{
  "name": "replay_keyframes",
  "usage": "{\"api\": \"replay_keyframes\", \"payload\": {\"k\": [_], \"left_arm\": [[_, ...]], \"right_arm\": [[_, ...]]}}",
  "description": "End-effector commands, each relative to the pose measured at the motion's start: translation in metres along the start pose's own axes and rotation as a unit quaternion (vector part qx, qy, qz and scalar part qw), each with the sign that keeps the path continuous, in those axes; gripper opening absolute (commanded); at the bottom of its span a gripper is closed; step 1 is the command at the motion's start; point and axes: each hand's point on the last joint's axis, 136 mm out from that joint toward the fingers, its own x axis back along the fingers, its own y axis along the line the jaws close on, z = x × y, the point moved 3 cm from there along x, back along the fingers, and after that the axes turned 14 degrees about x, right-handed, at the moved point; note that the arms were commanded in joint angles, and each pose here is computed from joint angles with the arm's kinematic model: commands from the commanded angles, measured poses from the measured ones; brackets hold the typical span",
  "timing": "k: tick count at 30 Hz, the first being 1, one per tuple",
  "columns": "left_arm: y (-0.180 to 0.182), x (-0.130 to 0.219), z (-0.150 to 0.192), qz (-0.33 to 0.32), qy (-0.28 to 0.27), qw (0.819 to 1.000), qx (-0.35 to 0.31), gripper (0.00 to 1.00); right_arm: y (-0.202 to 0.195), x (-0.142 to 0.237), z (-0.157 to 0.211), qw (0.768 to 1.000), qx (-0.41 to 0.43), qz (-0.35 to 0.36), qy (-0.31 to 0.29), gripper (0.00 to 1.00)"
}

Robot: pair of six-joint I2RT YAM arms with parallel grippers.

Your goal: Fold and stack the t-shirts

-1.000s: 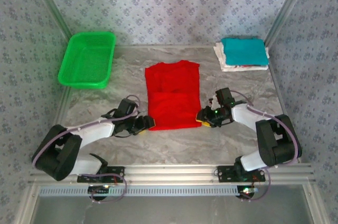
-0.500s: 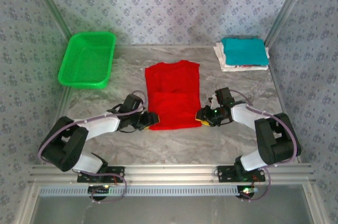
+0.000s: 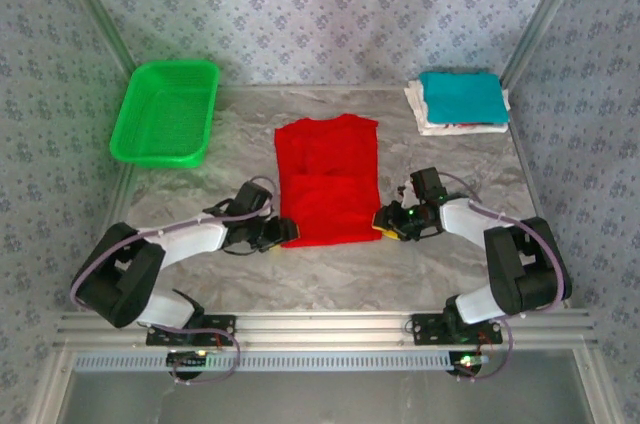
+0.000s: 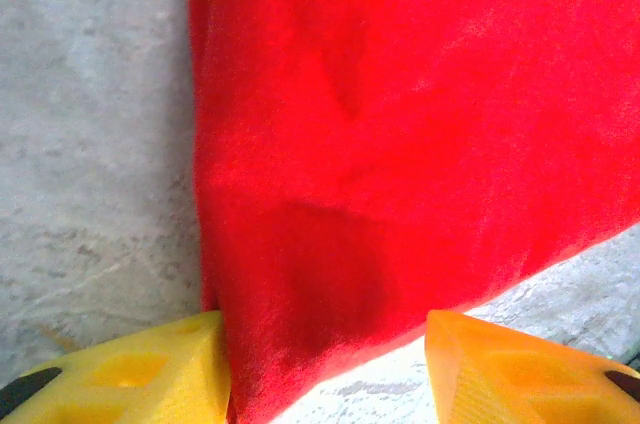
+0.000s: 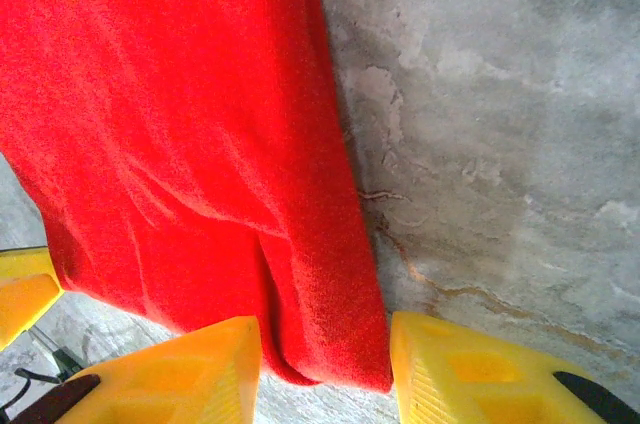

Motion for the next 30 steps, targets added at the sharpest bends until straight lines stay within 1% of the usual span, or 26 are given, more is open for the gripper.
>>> {"api": "replay_keyframes", "payload": {"k": [1, 5, 9, 12, 14, 17, 19, 22, 25, 30], "left_arm": [[0.008, 0.003, 0.004, -0.023, 0.001, 1.0, -0.005, 0.54], [0.002, -0.008, 0.003, -0.007, 0.011, 1.0, -0.002, 0.51], [-0.003, -0.018, 0.002, -0.008, 0.017, 1.0, -0.01, 0.44], [-0.006, -0.022, 0.0, -0.004, 0.017, 1.0, -0.013, 0.34], [-0.007, -0.021, -0.001, -0.005, 0.012, 1.0, -0.014, 0.24], [-0.005, -0.016, -0.003, -0.019, 0.003, 1.0, -0.017, 0.07], [-0.003, -0.011, -0.004, -0.026, -0.004, 0.999, -0.019, 0.01], [0.001, -0.004, -0.007, -0.031, -0.02, 0.999, -0.015, 0.0], [0.001, 0.004, -0.01, -0.024, -0.029, 0.999, -0.011, 0.0], [-0.008, 0.016, -0.01, -0.017, -0.032, 0.999, -0.023, 0.0]], "right_arm": [[-0.001, 0.001, 0.001, 1.0, -0.004, 0.001, 0.001, 0.41], [0.001, -0.006, 0.003, 1.0, -0.002, -0.003, 0.013, 0.41], [0.002, -0.014, 0.006, 1.0, 0.006, -0.005, 0.019, 0.41], [0.007, -0.02, 0.005, 1.0, 0.0, -0.01, 0.023, 0.41], [0.011, -0.023, 0.002, 1.0, 0.004, -0.01, 0.021, 0.4], [0.016, -0.023, -0.002, 1.0, 0.009, -0.008, 0.011, 0.27], [0.016, -0.022, -0.004, 1.0, 0.011, -0.004, 0.008, 0.17], [0.017, -0.018, -0.007, 1.0, 0.011, -0.003, 0.002, 0.0], [0.025, -0.009, -0.012, 1.0, 0.019, -0.007, -0.009, 0.0], [0.036, 0.011, -0.015, 0.999, 0.032, -0.007, -0.036, 0.0]]}}
